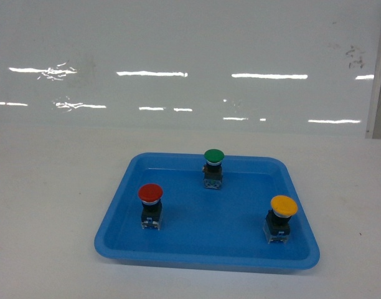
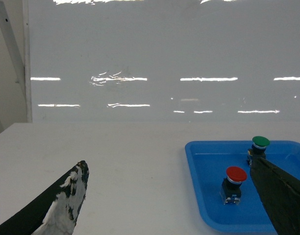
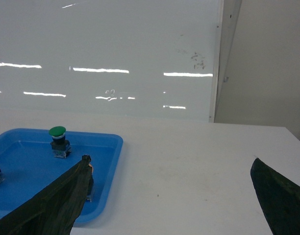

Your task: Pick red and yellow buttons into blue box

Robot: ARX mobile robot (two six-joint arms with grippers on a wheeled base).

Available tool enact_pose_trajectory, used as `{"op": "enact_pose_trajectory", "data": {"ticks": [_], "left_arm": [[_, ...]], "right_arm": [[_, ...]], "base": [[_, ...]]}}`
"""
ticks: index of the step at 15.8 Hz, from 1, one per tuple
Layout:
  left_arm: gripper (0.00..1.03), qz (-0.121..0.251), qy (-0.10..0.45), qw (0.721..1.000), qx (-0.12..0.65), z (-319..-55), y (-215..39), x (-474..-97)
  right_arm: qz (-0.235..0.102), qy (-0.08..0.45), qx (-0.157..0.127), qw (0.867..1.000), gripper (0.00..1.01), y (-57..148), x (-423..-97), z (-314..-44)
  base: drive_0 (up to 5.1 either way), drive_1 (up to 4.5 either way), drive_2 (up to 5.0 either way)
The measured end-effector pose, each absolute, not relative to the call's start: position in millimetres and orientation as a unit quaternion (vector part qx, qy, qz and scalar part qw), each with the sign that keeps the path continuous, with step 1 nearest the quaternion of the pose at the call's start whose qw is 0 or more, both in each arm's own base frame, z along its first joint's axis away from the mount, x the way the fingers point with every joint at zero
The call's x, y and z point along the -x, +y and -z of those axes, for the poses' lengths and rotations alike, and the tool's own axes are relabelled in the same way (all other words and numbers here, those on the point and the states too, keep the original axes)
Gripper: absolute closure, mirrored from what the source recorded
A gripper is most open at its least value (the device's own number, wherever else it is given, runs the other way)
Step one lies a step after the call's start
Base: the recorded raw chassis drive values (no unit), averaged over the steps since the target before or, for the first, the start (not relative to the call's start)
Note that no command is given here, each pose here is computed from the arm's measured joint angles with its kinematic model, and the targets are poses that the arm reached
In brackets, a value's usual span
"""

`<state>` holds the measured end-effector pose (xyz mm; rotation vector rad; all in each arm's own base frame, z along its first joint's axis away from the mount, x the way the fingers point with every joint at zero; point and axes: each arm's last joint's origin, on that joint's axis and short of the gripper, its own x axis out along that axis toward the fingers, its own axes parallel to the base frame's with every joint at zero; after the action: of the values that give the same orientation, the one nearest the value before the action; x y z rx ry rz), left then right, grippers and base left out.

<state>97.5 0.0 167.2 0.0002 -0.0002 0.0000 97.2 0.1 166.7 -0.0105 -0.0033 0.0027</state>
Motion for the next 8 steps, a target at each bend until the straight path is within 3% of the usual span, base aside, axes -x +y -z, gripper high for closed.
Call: {"op": "enact_pose_trajectory", "data": {"ticks": [8], "left_arm": [[0.05, 0.000, 0.000, 1.000, 0.000, -167.2, 0.0, -97.5]], "right_arm": [[-0.013, -0.022, 0.008, 1.000, 0.03, 1.7, -105.6, -176.5]], "base": [[0.0, 0.00, 0.0]]}}
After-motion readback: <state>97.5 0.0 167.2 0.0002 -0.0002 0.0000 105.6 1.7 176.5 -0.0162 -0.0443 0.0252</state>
